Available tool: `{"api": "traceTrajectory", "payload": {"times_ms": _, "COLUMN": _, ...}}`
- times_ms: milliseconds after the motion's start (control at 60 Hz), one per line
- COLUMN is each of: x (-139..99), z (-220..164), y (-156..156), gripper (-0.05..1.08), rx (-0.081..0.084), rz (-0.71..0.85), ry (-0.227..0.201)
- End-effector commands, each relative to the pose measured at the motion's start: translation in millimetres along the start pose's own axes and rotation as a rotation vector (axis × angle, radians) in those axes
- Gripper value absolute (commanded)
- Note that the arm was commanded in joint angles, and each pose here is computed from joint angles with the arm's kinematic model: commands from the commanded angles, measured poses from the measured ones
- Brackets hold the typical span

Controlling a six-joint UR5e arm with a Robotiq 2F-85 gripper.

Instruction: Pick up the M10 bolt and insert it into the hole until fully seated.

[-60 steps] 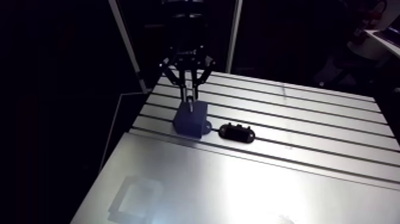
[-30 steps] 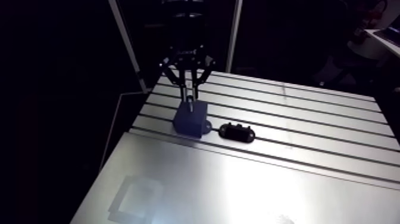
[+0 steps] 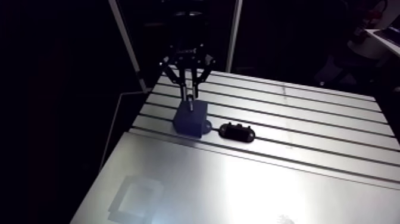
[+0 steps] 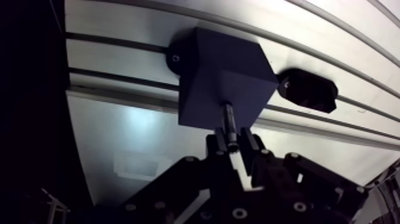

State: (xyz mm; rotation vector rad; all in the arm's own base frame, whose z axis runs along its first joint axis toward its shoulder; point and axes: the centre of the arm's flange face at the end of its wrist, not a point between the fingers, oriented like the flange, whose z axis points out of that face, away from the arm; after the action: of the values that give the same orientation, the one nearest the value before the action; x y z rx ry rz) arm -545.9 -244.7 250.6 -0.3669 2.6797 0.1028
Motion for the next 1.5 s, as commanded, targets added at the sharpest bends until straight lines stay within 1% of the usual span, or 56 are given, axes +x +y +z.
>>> {"api": "traceTrajectory", "payload": {"times_ms": 17, "x": 0.1, "z": -0.6, "y": -0.7, "gripper": 1.08, "rx": -0.001, "rz": -0.002, "ry": 0.001}}
{"api": "traceTrajectory", "payload": {"times_ms": 350, "x": 2.4, "z": 4.5, "y": 0.0, "gripper": 1.08, "rx": 0.0, "rz": -0.003, "ry": -0.009}}
{"api": "traceTrajectory", "payload": {"times_ms": 517, "x": 3.5, "z": 4.2, "y": 0.2, "gripper": 1.08, "rx": -0.002, "rz": -0.004, "ry": 0.001}}
{"api": "traceTrajectory", "payload": {"times_ms": 650, "x": 3.4, "z": 4.9, "y": 0.1, "gripper": 1.08, "rx": -0.002, "rz": -0.004, "ry": 0.0}}
{"api": "traceTrajectory", "payload": {"times_ms": 967, "x": 5.7, "z": 10.0, "y": 0.1, "gripper": 1.08, "rx": -0.001, "rz": -0.001, "ry": -0.009}}
{"api": "traceTrajectory", "payload": {"times_ms": 1400, "x": 7.3, "z": 22.7, "y": -0.4, "gripper": 1.08, "rx": 0.0, "rz": 0.002, "ry": -0.035}}
{"api": "traceTrajectory", "payload": {"times_ms": 1467, "x": 6.5, "z": 23.5, "y": -0.5, "gripper": 1.07, "rx": 0.0, "rz": 0.002, "ry": -0.037}}
{"api": "traceTrajectory", "payload": {"times_ms": 1483, "x": 6.5, "z": 23.6, "y": -0.5, "gripper": 1.04, "rx": 0.0, "rz": 0.004, "ry": -0.037}}
{"api": "traceTrajectory", "payload": {"times_ms": 1500, "x": 6.5, "z": 23.6, "y": -0.5, "gripper": 1.04, "rx": 0.0, "rz": 0.004, "ry": -0.037}}
